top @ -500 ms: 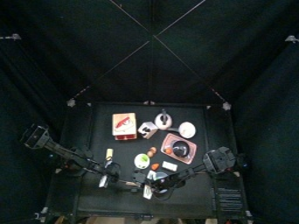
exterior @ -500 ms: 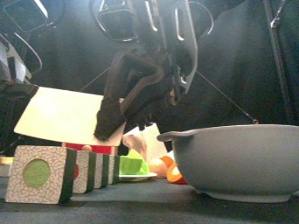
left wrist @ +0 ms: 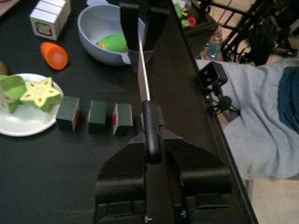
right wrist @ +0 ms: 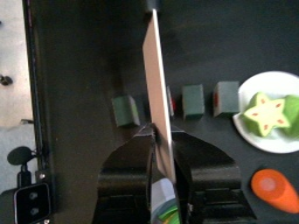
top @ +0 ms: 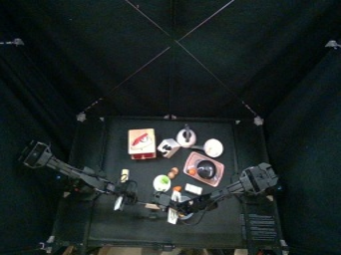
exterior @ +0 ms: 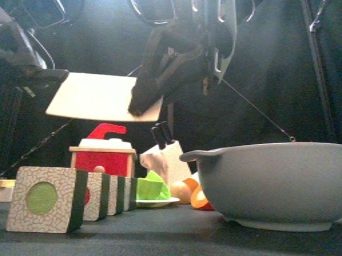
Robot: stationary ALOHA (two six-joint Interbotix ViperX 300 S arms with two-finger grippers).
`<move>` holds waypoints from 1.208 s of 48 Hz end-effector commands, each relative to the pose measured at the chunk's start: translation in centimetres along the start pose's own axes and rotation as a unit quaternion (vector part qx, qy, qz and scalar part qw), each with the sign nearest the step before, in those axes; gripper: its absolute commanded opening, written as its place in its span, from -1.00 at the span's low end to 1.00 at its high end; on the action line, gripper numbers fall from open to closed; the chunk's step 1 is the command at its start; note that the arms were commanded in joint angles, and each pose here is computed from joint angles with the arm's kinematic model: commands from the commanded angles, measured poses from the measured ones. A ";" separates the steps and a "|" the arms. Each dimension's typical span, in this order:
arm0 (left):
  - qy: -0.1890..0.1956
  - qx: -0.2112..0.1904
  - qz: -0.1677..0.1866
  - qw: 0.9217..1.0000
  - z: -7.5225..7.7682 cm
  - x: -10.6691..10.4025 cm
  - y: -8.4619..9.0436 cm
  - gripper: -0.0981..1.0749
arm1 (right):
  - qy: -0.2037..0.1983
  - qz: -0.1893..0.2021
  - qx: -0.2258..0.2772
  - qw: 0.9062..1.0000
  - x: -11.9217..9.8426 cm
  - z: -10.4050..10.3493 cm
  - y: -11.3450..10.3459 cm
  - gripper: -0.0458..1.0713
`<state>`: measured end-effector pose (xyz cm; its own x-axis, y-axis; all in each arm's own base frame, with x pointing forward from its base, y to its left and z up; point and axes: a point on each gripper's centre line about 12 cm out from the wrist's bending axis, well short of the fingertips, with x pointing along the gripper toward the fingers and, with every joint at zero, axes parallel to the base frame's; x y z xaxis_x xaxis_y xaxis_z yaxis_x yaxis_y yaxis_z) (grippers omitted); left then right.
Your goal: Put cleaver back in holder
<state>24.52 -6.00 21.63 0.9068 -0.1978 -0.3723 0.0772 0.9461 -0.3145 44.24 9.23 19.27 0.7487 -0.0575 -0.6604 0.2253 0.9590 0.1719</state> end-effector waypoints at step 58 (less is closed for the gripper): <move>0.115 -0.127 0.286 0.943 13.4 -6.6 13.8 -0.13 | -0.124 -0.135 0.195 0.964 -6.2 4.2 -27.1 -0.29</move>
<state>24.78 11.56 30.70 0.6438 0.2387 -0.7270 -0.5277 0.8265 -0.1960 35.28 -17.14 20.19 0.7206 -0.3921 -0.5719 0.6303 0.7142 0.3045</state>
